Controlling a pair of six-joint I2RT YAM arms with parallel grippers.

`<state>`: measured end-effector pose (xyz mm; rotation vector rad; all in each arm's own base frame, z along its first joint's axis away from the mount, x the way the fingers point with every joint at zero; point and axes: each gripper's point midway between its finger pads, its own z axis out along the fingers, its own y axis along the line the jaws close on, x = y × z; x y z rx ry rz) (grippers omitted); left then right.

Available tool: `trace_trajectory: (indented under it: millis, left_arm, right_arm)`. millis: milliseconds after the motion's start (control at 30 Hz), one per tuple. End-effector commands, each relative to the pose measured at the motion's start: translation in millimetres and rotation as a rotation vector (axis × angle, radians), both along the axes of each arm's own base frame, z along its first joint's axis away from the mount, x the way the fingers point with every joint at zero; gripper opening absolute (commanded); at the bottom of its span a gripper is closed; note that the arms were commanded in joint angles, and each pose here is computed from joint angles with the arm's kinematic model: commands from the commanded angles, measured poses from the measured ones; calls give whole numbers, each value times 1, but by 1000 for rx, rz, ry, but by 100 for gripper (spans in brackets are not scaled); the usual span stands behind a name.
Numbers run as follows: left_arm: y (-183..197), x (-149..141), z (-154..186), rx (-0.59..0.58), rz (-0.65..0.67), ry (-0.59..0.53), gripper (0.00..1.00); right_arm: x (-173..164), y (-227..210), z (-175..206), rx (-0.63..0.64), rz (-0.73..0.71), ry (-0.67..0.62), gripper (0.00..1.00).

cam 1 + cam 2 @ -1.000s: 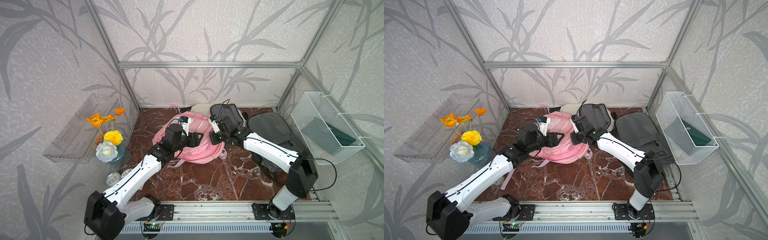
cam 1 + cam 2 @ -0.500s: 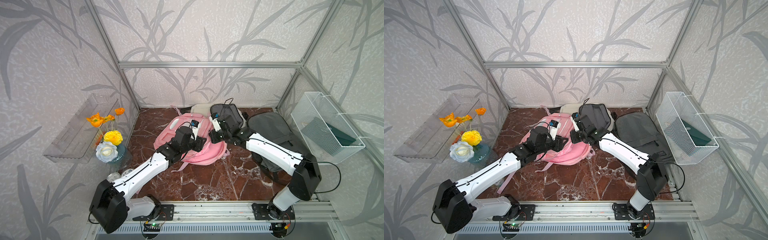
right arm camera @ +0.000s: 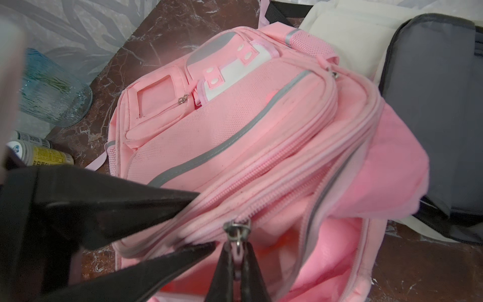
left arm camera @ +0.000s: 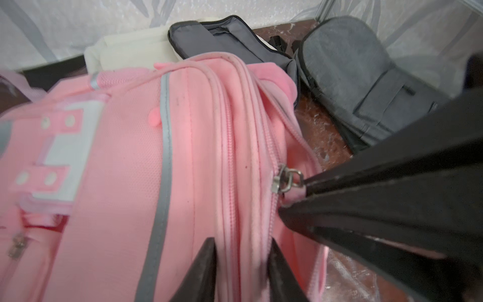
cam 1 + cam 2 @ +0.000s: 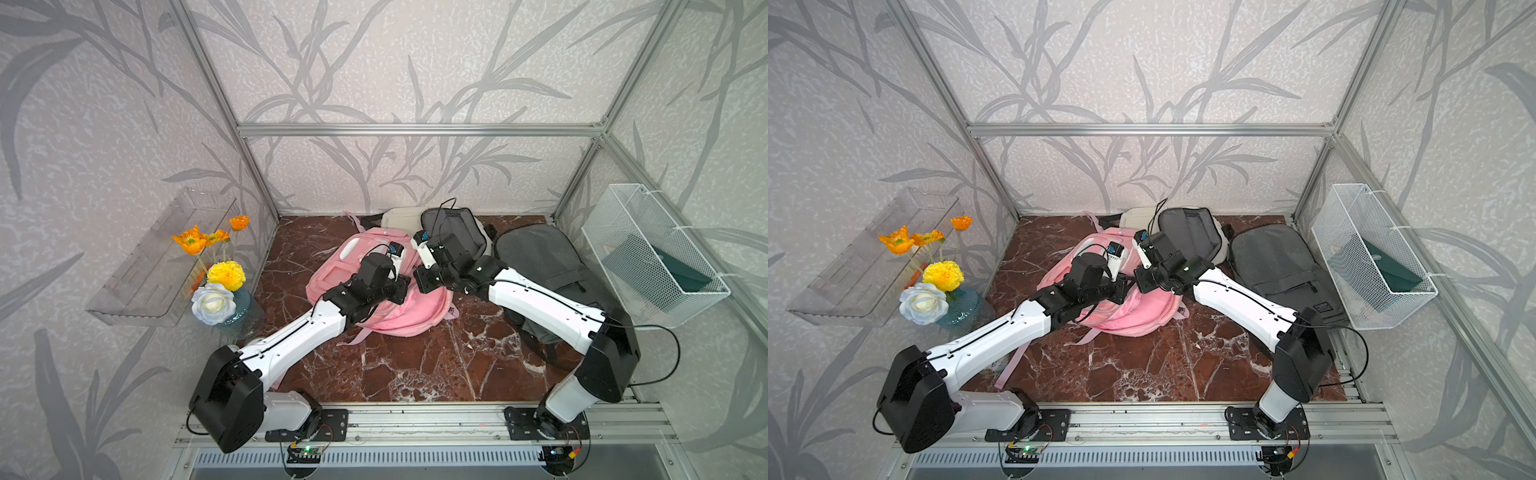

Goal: Zip up the backpack
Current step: Zip the zipper on the backpack.

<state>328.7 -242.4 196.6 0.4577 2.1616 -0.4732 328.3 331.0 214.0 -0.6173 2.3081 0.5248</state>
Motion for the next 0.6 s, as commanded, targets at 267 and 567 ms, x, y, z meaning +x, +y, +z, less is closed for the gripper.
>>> trace_trajectory:
  millis: [267,567]
  left_arm:
    - [30,-9,-10,17,102,-62,10]
    - [51,-29,-6,-33,149,-93,13]
  right_arm:
    - [37,-53,35,10,-176,-95,0]
    - [89,-74,20,-6,-249,-48,0]
